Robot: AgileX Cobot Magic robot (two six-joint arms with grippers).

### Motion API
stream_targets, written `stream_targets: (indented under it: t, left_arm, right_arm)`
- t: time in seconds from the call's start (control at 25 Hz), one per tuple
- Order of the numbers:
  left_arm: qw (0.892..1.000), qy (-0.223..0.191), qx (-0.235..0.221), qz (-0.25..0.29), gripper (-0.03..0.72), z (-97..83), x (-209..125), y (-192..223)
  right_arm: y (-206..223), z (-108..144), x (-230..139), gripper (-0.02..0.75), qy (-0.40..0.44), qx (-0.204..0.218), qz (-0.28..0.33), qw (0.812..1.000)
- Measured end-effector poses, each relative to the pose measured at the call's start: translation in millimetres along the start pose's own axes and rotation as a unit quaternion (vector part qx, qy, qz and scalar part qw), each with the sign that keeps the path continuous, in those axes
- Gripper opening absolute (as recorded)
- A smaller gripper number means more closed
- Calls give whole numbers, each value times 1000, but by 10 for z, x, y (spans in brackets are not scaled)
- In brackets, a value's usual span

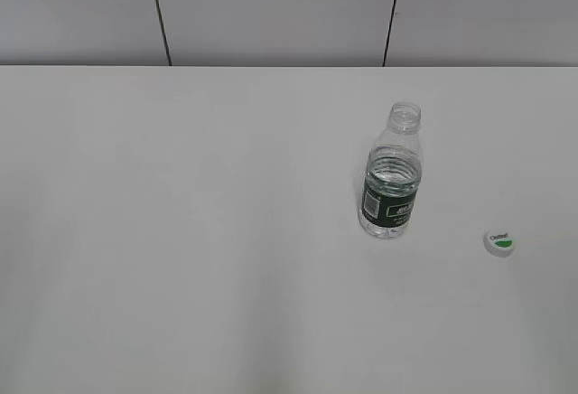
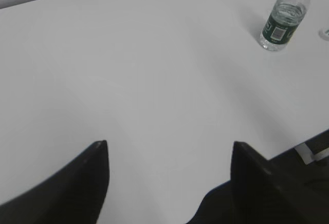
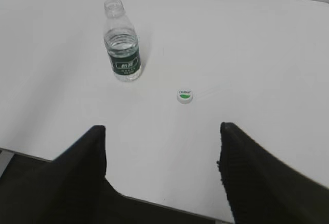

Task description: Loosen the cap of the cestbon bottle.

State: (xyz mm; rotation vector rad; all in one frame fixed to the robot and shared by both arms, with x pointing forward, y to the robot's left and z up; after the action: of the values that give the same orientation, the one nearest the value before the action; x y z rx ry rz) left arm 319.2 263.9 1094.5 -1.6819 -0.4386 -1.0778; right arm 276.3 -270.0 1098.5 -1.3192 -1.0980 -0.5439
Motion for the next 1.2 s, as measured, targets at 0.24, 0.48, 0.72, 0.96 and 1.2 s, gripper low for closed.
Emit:
stream_targets:
  t: [0.24,0.48,0.72,0.96,1.2]
  left_arm:
    - [999,7,-33,26,557,-72,-429,206]
    - [998,7,-54,-20,557,-94,-562,162]
    - [998,7,-54,-28,557,-90,-561,141]
    - [998,7,-54,-28,547,-91,-561,141]
    - [999,-1,-44,-30,536,-74,-560,140]
  right_arm:
    - [292,30,-492,524,4,2,53,999]
    - [368,10,-565,524,14,-14,21,1000]
    - [458,-27,-539,524,21,-24,-2,999]
    - [458,46,-491,524,44,1,-17,999]
    - [456,79,-459,524,53,13,-27,998]
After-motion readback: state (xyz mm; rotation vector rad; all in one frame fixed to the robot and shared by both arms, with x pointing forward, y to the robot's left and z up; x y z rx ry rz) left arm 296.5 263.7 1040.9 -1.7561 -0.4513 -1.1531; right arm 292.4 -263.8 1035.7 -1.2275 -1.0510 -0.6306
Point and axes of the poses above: a point on each arm's last joint axis where the gripper is mounted, y pointing out along that axis toward the gripper, z along the wrist's bending axis when the last joint is at zero, x = y × z, the point moved 6 cm from there along y, pointing out along that axis toward the gripper, and after that the axes turned 4 degrees about -y, right-handed, at the moved point
